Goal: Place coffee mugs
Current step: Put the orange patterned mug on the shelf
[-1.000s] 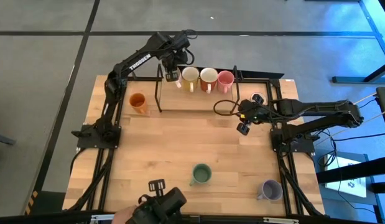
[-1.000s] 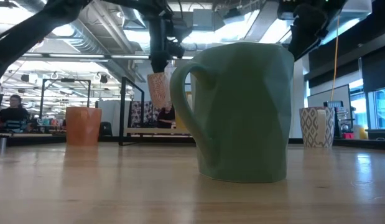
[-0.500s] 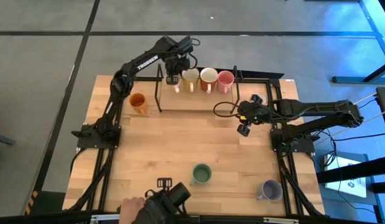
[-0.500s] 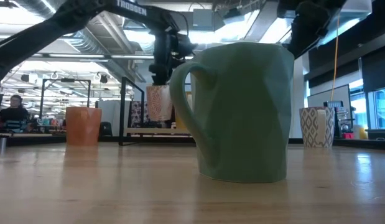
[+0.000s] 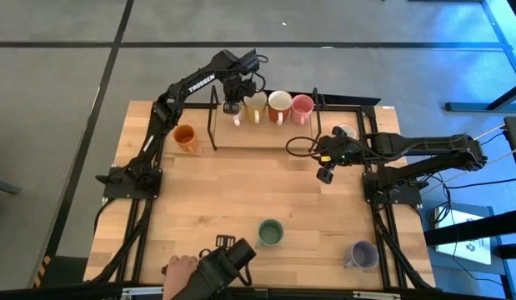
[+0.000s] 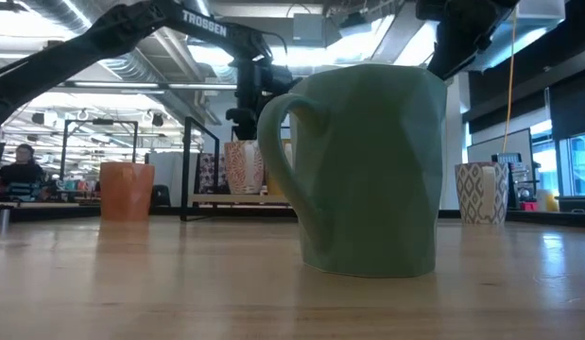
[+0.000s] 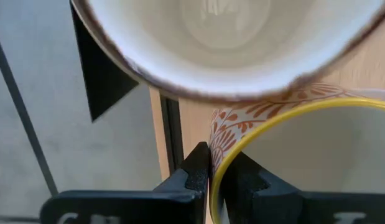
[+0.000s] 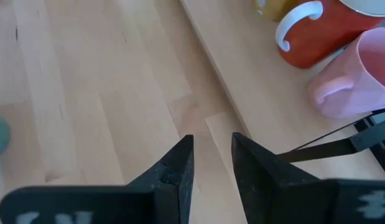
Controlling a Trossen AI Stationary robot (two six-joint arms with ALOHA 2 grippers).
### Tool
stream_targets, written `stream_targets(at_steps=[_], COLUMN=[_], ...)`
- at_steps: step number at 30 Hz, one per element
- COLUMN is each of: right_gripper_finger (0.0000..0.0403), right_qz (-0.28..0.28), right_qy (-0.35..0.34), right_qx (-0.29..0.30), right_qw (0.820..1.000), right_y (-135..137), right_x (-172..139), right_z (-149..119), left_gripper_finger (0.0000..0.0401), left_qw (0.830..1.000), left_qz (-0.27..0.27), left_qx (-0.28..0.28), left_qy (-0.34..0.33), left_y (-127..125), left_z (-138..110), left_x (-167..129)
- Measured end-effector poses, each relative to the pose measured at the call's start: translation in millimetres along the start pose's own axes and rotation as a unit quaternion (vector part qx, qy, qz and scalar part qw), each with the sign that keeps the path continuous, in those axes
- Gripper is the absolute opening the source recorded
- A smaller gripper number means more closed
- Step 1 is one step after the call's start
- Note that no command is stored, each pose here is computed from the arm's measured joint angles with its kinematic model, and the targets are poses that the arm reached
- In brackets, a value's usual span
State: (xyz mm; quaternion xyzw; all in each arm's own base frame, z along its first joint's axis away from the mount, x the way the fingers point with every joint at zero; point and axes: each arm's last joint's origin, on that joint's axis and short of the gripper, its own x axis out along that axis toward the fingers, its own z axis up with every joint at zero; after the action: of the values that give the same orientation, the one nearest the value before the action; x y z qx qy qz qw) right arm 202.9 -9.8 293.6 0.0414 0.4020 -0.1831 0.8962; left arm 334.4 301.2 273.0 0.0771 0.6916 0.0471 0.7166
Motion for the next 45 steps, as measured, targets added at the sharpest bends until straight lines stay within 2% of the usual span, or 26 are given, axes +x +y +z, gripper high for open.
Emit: stream_targets(at_steps=[9,13,17,27,33,45], right_gripper_finger=[0.0097,0.0097,0.0097,0.0097,0.0097,0.0097], right_qz=[0.000,0.001,0.000,0.000,0.000,-0.001], right_qy=[-0.001,-0.001,-0.001,-0.001,-0.001,-0.002], right_qx=[0.000,0.000,0.000,-0.001,-0.001,-0.001], right_qw=[1.000,1.000,1.000,1.000,1.000,1.000], right_y=[0.1,0.1,0.1,0.1,0.0,0.0], right_x=[0.0,0.0,0.0,0.0,0.0,-0.1], right_z=[0.2,0.2,0.2,0.2,0.2,0.3], left_gripper_finger=[0.0038,0.0037,0.0042,0.0078,0.0098,0.0100], left_qw=[0.999,0.998,0.999,0.999,0.999,0.997], left_qz=[0.026,0.034,0.019,0.011,0.040,0.073], left_qx=[0.044,0.043,0.043,0.040,0.035,0.024], left_qy=[-0.006,-0.008,-0.025,-0.019,-0.002,0.020], left_y=[3.6,4.8,4.1,2.3,2.7,6.7], left_z=[2.5,3.4,4.1,4.0,6.1,4.3], left_x=[-0.3,-0.5,-0.5,7.4,6.9,6.4])
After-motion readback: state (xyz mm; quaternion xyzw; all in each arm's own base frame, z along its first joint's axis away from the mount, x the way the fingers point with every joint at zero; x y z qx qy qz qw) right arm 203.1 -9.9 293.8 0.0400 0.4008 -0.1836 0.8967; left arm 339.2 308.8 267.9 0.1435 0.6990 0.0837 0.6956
